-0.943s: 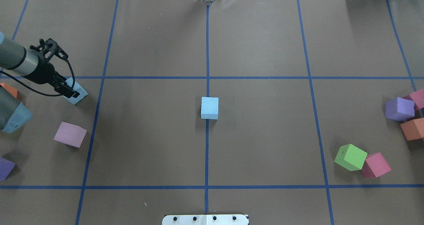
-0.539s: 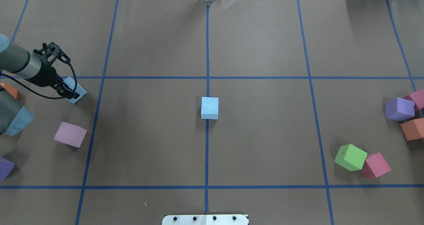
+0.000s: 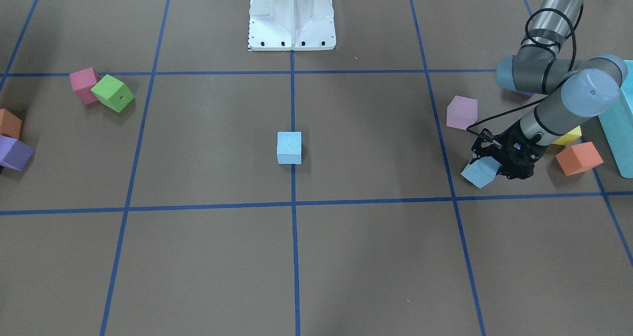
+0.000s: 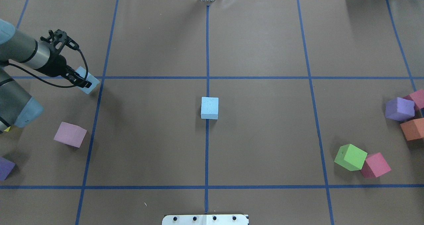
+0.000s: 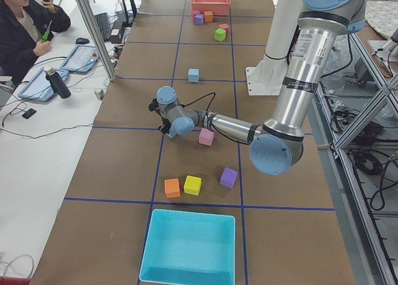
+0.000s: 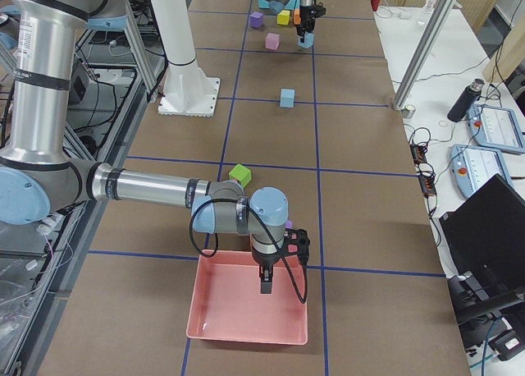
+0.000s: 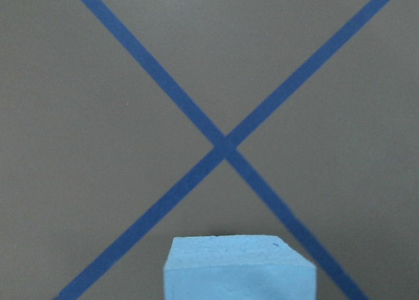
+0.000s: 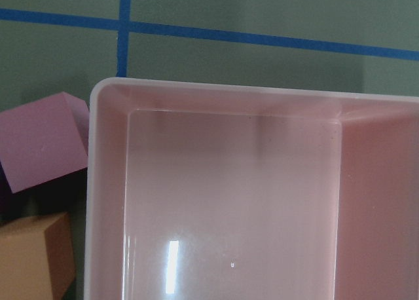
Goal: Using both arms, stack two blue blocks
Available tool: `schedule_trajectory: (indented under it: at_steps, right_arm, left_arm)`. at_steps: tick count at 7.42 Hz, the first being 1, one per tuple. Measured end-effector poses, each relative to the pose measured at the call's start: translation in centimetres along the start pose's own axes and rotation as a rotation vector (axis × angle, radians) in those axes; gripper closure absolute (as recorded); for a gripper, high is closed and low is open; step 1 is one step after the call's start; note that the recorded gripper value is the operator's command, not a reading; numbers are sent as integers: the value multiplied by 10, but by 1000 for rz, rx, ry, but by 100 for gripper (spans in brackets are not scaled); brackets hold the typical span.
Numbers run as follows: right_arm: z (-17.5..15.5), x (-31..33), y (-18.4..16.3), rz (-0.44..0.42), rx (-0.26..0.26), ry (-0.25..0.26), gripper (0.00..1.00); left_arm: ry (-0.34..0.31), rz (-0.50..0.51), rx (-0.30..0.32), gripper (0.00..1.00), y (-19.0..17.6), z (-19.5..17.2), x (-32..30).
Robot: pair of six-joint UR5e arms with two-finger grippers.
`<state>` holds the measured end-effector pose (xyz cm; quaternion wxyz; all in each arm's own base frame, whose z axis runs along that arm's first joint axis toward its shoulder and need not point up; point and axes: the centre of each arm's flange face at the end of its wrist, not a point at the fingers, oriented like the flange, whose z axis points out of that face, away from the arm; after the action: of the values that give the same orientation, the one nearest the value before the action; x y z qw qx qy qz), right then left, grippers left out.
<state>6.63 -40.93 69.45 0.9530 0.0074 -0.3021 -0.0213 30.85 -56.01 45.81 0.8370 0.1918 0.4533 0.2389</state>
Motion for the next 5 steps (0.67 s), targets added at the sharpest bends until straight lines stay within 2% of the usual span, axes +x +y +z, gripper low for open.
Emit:
schedule_trajectory:
  at_steps: [2,3,5]
  right_arm:
    - [1,0,0,1,-1,-3,0]
    - [2,1,0,2,-2,-4,0]
    - [4,2,1,4,-6,-6,0]
  left_arm:
    - [25,-233,43,99,-66,-14,57]
    - [14,-322,25,99,-97,-10,100]
    - [-71,-453,-65,98,-158,-6,229]
